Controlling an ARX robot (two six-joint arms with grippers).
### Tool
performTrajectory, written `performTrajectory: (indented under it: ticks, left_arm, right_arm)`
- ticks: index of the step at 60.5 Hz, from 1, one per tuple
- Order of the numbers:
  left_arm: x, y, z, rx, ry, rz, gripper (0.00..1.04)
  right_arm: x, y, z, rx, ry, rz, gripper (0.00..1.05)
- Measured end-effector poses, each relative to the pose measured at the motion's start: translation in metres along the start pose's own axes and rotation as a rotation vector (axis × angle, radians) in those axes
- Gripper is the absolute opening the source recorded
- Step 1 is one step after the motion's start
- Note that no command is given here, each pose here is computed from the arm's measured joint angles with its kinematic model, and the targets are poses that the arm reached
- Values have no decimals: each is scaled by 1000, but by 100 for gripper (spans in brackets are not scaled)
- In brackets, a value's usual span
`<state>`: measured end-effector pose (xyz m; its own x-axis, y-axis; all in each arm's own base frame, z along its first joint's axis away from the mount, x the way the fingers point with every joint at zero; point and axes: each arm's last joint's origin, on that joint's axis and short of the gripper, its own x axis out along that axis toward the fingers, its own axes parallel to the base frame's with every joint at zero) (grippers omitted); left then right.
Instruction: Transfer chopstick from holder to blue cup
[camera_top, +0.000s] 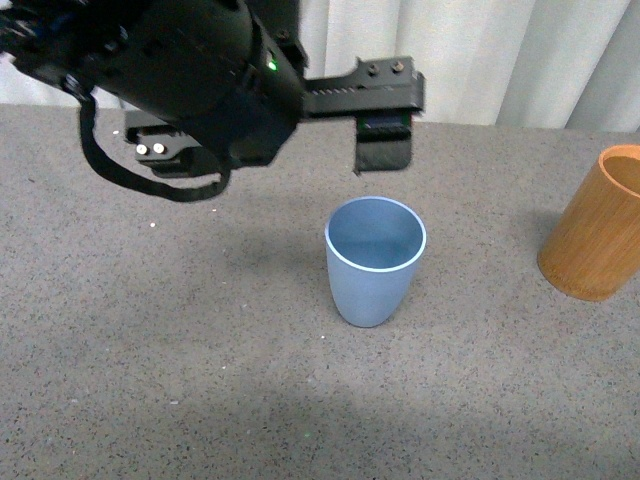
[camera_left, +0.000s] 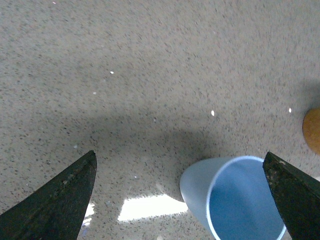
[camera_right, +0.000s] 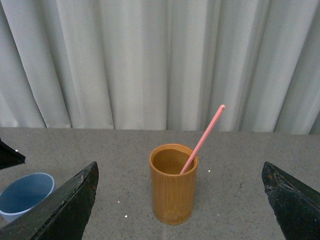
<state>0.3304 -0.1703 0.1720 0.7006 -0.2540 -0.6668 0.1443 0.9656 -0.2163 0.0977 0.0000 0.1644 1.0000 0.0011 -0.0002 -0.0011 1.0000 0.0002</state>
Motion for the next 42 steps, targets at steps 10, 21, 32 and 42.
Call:
performTrajectory:
  ticks: [10, 21, 32, 42]
  left_arm:
    - [-12, 39, 12, -37, -242, 110, 90]
    - [-59, 99, -23, 88, -685, 175, 60]
    - [-118, 147, -75, 123, -759, 221, 28]
    - [-149, 144, -128, 123, -662, 223, 4]
  right_arm:
    - [0, 0, 0, 0, 0, 0, 95]
    - [0, 0, 0, 0, 0, 0, 95]
    - [0, 0, 0, 0, 0, 0, 95]
    - [0, 0, 0, 0, 0, 0, 95]
